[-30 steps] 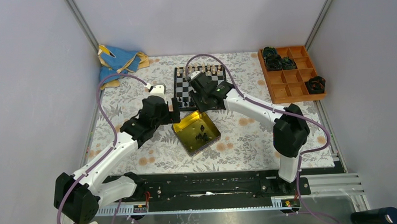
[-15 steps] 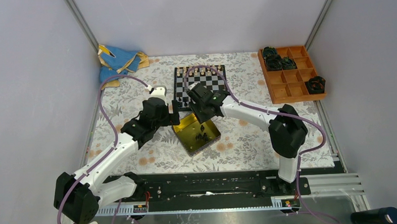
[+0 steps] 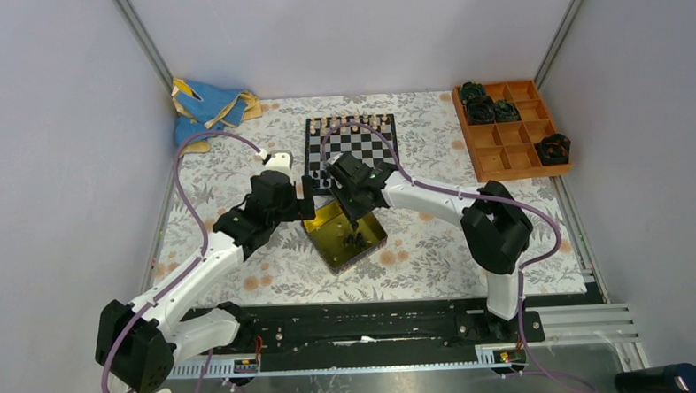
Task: Set up the chess pieces on the board
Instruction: Pick up the chess piece from the storage box.
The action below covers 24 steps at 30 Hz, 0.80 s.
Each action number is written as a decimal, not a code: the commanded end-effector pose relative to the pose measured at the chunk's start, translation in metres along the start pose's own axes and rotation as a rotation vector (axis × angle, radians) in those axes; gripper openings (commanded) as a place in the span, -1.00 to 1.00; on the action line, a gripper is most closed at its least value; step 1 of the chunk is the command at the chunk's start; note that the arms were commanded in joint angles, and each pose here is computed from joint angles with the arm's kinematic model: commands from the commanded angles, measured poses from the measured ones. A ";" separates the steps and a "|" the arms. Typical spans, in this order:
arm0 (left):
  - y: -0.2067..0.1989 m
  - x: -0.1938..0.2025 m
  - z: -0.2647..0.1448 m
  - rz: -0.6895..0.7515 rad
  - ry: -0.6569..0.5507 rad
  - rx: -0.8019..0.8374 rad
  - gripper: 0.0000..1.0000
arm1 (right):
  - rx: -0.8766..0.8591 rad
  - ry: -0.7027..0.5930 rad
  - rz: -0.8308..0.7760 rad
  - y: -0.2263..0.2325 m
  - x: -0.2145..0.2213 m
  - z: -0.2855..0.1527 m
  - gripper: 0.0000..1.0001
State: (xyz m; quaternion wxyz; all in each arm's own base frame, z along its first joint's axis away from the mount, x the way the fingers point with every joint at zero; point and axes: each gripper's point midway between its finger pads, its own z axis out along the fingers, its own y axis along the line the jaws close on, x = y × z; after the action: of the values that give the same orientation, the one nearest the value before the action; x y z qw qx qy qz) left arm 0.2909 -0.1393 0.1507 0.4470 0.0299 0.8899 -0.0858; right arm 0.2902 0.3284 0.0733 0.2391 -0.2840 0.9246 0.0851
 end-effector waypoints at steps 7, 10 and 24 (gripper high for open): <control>0.000 -0.010 0.006 0.006 -0.040 -0.003 0.98 | -0.023 0.018 -0.010 0.008 0.008 0.017 -0.17; 0.001 -0.010 0.006 0.008 -0.039 -0.007 0.98 | -0.024 0.021 -0.013 0.008 0.009 0.020 -0.19; 0.006 -0.010 0.010 0.016 -0.035 -0.020 0.98 | -0.027 0.036 -0.028 0.010 0.009 0.031 -0.48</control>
State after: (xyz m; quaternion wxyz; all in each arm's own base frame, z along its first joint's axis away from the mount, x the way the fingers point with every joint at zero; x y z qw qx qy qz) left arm 0.2933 -0.1361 0.1437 0.4389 0.0319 0.8947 -0.0759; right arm 0.2871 0.3307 0.0391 0.2116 -0.2926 0.9291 0.0802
